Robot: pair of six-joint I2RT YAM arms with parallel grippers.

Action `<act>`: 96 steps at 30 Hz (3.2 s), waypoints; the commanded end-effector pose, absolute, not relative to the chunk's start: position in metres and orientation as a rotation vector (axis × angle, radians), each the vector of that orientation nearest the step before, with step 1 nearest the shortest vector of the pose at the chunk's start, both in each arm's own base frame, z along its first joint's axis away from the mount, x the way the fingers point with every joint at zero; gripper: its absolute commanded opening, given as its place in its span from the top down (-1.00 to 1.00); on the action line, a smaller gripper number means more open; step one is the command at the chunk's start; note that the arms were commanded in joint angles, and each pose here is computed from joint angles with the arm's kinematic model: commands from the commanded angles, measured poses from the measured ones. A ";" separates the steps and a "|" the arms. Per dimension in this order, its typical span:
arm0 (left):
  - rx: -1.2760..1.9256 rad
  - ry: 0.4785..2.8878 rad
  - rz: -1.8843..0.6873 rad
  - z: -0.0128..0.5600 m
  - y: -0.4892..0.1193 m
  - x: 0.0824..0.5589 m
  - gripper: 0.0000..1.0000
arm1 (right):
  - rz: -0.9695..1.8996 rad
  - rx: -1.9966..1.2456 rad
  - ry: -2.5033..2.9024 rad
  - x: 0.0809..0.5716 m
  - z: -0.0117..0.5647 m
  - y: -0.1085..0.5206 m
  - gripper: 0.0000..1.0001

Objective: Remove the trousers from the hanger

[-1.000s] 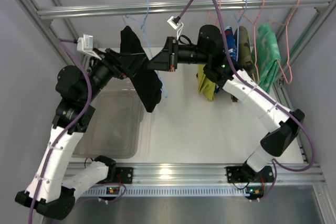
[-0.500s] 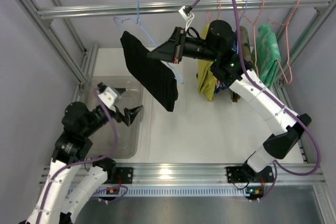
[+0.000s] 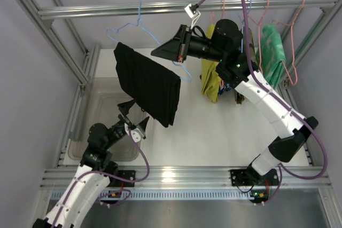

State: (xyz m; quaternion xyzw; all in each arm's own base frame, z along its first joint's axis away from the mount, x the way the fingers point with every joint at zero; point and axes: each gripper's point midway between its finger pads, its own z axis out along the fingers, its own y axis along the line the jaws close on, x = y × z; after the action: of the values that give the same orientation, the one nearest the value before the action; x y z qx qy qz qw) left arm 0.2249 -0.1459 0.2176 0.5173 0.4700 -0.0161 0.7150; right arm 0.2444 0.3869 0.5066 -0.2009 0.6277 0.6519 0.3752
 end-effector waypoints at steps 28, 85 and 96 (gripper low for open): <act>1.076 0.467 0.276 0.287 -0.206 0.234 -0.98 | 1.716 -0.465 1.468 0.241 0.552 0.376 1.00; 1.228 0.592 0.034 0.294 -0.209 0.196 -0.24 | 1.700 -0.517 1.482 0.237 0.539 0.374 1.00; 1.271 0.579 0.020 0.282 -0.210 0.189 -0.43 | 1.702 -0.516 1.477 0.236 0.541 0.374 1.00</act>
State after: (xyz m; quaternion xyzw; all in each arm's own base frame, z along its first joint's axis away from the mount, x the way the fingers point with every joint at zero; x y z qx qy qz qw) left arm 0.1940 -0.2055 0.2739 0.5843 0.2845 0.0163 0.7599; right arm 0.2486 0.3912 0.4925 -0.1813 0.6449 0.6554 0.3488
